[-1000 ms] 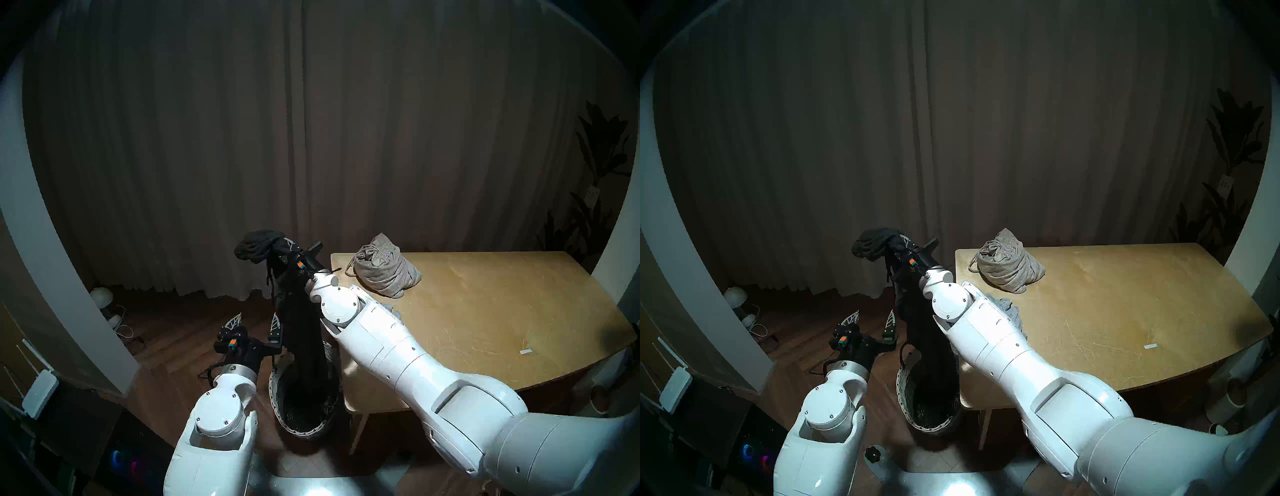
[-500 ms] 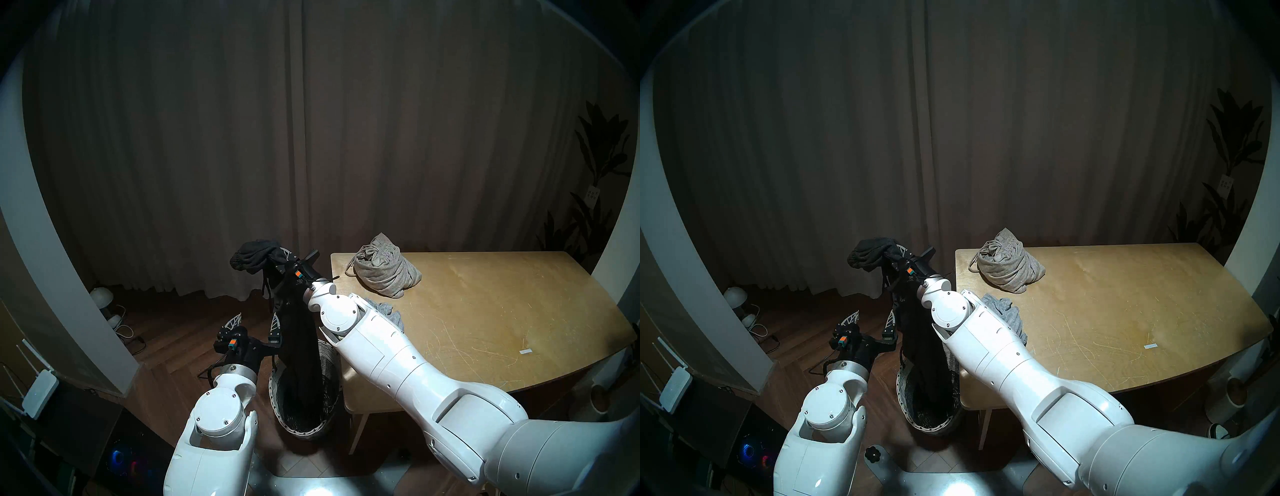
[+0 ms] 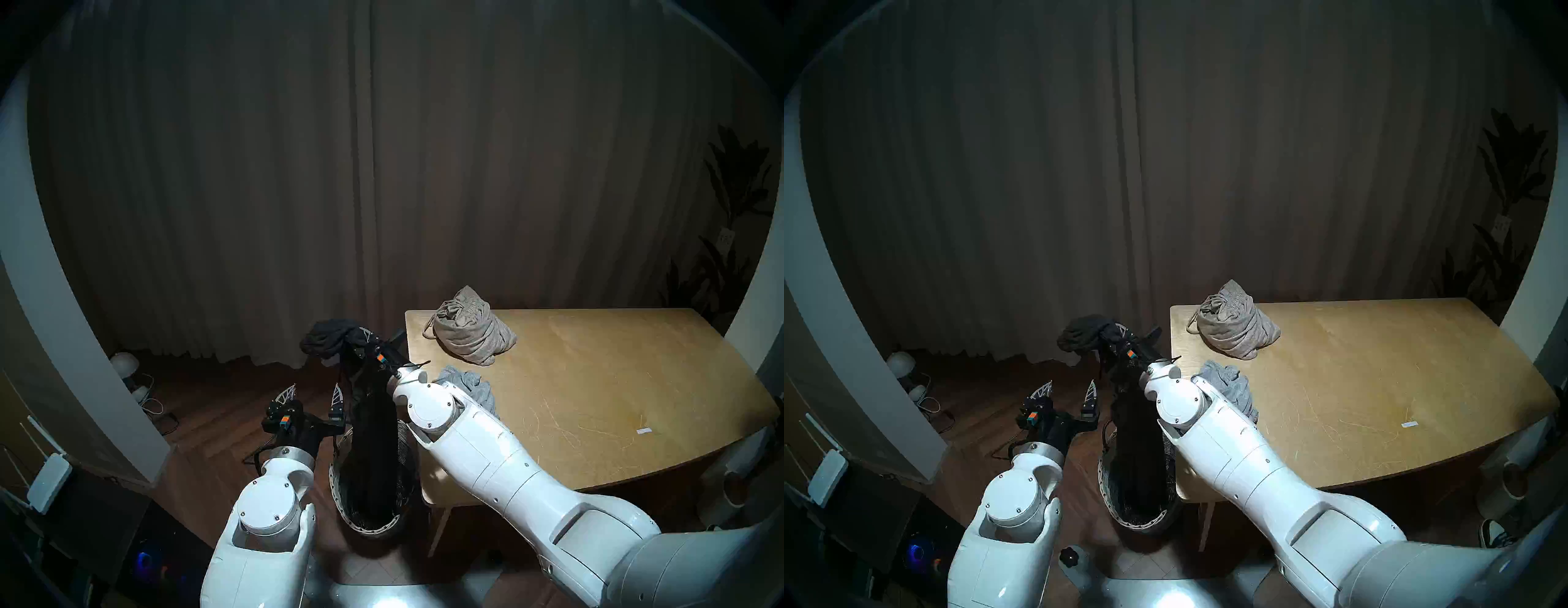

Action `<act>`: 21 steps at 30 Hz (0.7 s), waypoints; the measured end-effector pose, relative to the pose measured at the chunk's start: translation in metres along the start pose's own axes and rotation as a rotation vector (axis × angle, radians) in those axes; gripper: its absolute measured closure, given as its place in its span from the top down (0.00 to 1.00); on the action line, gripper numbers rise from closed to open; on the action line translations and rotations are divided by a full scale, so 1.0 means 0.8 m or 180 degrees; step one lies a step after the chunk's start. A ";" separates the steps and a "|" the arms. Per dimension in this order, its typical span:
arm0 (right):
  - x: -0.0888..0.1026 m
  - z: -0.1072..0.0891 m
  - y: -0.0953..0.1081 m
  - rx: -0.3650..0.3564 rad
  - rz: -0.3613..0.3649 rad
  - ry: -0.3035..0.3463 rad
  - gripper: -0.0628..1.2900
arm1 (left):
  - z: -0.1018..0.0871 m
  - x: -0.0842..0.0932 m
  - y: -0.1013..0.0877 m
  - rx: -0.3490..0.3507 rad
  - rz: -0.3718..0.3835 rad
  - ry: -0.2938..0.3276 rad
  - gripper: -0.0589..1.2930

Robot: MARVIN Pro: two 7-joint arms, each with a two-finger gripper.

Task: Toss clothes into the laundry hamper

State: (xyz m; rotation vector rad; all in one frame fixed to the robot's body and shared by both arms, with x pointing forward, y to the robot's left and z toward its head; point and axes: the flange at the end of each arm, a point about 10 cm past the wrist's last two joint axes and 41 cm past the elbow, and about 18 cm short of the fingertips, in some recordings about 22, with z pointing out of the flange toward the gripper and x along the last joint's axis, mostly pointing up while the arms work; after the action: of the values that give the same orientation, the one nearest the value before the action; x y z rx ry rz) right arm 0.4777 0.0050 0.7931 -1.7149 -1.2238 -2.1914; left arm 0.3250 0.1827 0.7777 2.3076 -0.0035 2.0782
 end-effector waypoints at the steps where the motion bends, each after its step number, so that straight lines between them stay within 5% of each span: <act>1: -0.002 0.000 -0.004 0.0023 -0.0011 -0.0019 0.14 | 0.000 0.000 0.000 0.0000 0.0000 0.0000 0.97; 13: -0.045 -0.004 -0.038 0.0184 -0.0084 -0.0343 0.14 | 0.000 0.000 0.000 0.0000 0.0000 0.0000 0.97; 21: -0.051 -0.003 -0.046 0.0294 -0.0177 -0.0502 0.14 | 0.000 0.000 0.000 0.0000 0.0000 0.0000 0.97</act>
State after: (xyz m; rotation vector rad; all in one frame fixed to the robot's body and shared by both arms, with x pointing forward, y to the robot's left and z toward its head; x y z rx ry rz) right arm 0.4712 0.0126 0.7387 -1.8679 -1.4013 -2.0265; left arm 0.3250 0.1827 0.7777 2.3077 -0.0035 2.0782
